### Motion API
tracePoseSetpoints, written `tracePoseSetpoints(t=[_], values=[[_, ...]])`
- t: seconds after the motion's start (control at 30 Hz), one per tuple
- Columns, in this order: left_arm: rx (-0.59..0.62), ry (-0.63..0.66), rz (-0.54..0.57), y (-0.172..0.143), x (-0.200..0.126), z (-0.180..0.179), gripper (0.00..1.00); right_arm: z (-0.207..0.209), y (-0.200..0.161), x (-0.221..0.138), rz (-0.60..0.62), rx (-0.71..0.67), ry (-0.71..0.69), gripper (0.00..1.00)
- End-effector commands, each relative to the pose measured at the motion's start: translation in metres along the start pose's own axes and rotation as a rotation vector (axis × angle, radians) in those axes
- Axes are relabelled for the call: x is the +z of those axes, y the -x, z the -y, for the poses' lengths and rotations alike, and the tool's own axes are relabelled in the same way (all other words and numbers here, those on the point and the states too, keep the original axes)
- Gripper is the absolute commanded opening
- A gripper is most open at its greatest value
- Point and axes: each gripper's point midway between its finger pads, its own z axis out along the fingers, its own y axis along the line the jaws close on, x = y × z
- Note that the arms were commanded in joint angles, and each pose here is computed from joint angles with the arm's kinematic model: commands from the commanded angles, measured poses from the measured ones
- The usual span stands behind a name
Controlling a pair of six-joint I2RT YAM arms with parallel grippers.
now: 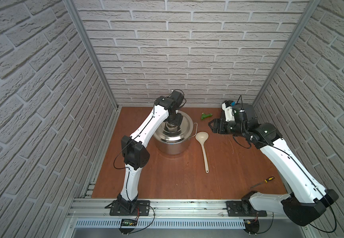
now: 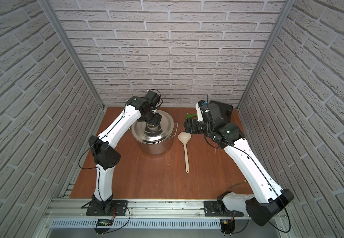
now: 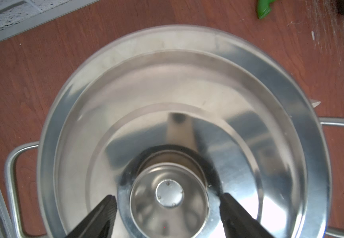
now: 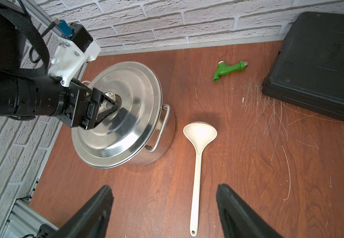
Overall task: Stir the soup with a spoon
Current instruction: Pick up the lid from the pan.
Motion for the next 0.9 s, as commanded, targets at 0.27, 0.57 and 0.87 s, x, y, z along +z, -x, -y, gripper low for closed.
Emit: tracePoseSetpoints(t=[0.27, 0.57, 0.87], values=[[-0.007, -0.001, -0.061, -0.014, 0.013, -0.002, 0.75, -0.006, 0.01, 0.001, 0.028, -0.006, 0.011, 0.82], [-0.013, -0.033, -0.07, -0.017, 0.017, 0.004, 0.64, -0.004, 0.009, 0.004, 0.03, 0.0, 0.005, 0.81], [-0.014, -0.057, -0.068, -0.018, 0.013, 0.01, 0.31, 0.0, 0.007, 0.003, 0.034, 0.005, -0.009, 0.81]])
